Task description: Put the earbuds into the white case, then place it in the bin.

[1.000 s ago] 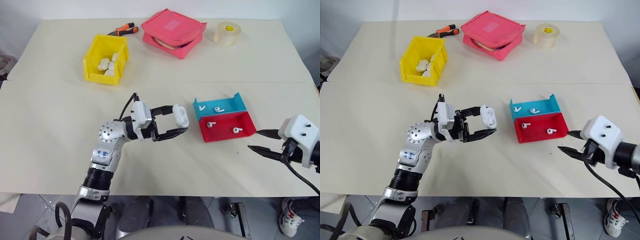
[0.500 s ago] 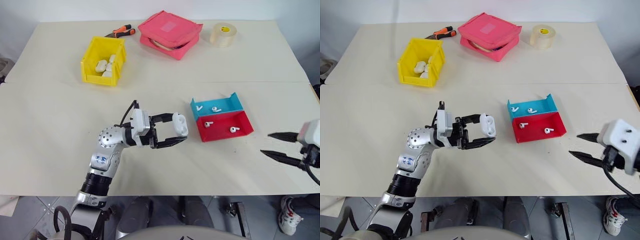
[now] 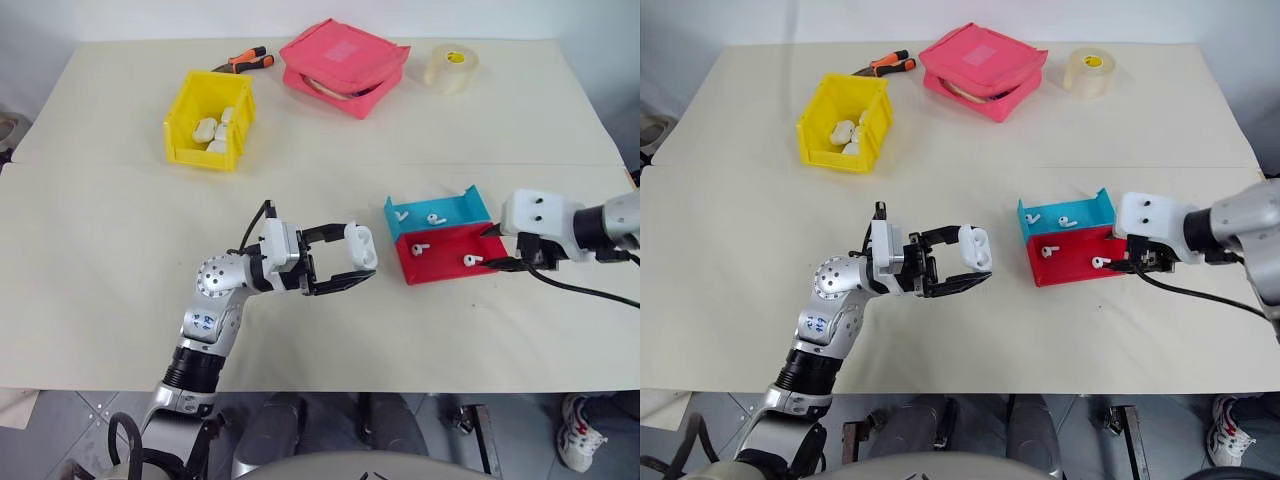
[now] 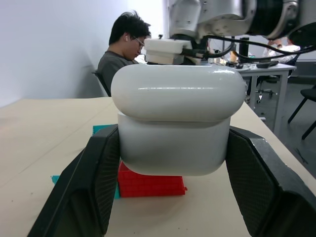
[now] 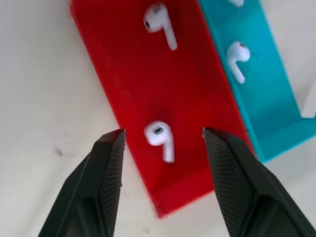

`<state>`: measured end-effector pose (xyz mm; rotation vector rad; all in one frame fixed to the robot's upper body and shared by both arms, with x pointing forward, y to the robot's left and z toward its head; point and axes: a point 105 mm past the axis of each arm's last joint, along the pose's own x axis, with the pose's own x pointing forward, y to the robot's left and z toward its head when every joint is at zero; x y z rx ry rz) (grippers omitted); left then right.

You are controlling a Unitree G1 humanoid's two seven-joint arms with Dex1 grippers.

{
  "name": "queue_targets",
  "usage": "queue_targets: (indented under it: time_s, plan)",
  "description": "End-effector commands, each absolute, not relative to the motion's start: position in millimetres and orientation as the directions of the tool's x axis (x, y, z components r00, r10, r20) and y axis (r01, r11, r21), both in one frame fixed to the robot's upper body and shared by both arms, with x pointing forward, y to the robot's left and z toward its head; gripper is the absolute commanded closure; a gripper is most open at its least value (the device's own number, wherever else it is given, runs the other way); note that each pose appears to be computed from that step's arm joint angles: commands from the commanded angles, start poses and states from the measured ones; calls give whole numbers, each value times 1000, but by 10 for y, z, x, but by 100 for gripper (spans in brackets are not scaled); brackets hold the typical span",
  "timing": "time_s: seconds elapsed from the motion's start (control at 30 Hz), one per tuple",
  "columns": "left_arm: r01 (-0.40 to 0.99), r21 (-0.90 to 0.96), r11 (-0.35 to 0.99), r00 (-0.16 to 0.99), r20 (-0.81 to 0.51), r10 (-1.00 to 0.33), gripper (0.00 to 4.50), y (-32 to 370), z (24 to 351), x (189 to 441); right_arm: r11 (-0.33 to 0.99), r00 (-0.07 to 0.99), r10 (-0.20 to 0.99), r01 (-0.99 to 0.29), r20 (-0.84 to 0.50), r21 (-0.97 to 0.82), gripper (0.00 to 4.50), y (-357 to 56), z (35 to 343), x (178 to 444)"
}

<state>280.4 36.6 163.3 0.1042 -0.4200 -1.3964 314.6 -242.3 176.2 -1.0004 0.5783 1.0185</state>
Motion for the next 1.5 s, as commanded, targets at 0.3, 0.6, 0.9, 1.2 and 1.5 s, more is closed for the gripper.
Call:
queue_targets:
  time_s: [0.3, 0.6, 0.9, 1.2, 1.5]
  plan:
    - [914, 359, 190, 102, 250, -963, 170, 366, 1709, 2722, 0, 320, 354, -940, -879, -342, 193, -2390, 1652, 3279]
    - [912, 357, 203, 115, 253, -961, 170, 371, 1704, 2707, -19, 311, 352, -941, -883, -338, 193, -2365, 1573, 3350]
    - [911, 355, 211, 124, 251, -960, 170, 382, 1703, 2699, -30, 295, 368, -944, -882, -329, 193, -2318, 1547, 3360]
    - [910, 355, 215, 130, 248, -960, 170, 395, 1706, 2714, -33, 293, 379, -944, -878, -329, 349, -2296, 1548, 3352]
    - [921, 341, 188, 111, 232, -966, 170, 378, 1668, 2713, 30, 361, 475, -918, -803, -395, 405, -2215, 1727, 3305]
